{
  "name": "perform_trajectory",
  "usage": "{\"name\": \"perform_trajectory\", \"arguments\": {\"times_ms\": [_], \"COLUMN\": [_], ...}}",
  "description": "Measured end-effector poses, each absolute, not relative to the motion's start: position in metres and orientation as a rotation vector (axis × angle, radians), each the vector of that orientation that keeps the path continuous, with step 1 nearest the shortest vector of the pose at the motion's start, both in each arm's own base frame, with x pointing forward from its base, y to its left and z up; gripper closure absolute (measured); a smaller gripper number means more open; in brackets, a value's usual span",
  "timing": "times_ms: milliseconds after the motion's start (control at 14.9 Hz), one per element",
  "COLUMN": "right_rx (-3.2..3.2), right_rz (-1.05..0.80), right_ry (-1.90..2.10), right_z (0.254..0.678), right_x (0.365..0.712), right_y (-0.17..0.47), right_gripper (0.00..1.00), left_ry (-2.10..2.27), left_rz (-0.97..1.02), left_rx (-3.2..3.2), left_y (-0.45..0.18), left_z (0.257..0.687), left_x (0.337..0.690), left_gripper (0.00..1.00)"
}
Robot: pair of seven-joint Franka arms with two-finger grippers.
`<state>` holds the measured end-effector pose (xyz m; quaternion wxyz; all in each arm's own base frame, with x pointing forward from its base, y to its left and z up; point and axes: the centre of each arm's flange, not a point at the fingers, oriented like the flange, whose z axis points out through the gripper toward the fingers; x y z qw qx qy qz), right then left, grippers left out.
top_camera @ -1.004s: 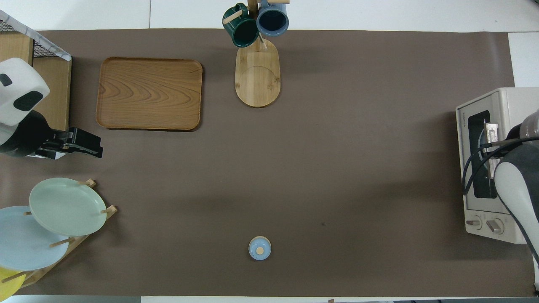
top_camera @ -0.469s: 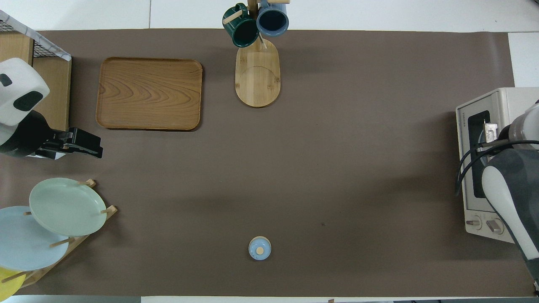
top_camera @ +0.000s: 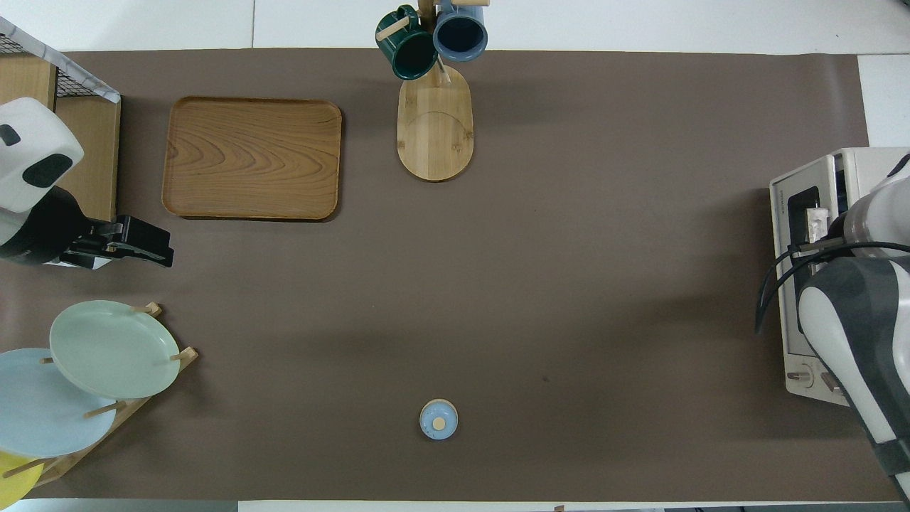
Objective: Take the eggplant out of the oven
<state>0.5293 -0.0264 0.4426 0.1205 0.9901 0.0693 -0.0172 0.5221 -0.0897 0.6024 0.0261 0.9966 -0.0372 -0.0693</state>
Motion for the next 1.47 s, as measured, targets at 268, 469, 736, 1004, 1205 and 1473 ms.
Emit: {"name": "perform_trajectory", "arguments": {"times_ms": [268, 469, 736, 1004, 1205, 1473], "right_rx": [2.925, 2.992, 3.023, 3.046, 3.068, 3.05], "right_rz": [-0.002, 0.024, 0.019, 0.009, 0.019, -0.08], "right_ry": [0.203, 0.174, 0.105, 0.061, 0.066, 0.029], "right_z": [0.399, 0.366, 0.33, 0.318, 0.324, 0.369], "right_x": [0.535, 0.538, 0.544, 0.546, 0.548, 0.562], "right_y": [0.014, 0.021, 0.027, 0.035, 0.054, 0.058], "right_gripper": [0.99, 0.99, 0.99, 0.99, 0.99, 0.93], "left_ry": [-0.115, -0.115, -0.115, -0.115, -0.115, -0.115], "left_rz": [-0.214, -0.214, -0.214, -0.214, -0.214, -0.214], "left_rx": [3.08, 3.08, 3.08, 3.08, 3.08, 3.08], "left_y": [-0.09, -0.09, -0.09, -0.09, -0.09, -0.09], "left_z": [0.602, 0.602, 0.602, 0.602, 0.602, 0.602], "left_x": [0.522, 0.522, 0.522, 0.522, 0.522, 0.522], "left_gripper": [0.0, 0.0, 0.0, 0.0, 0.0, 0.0]}}
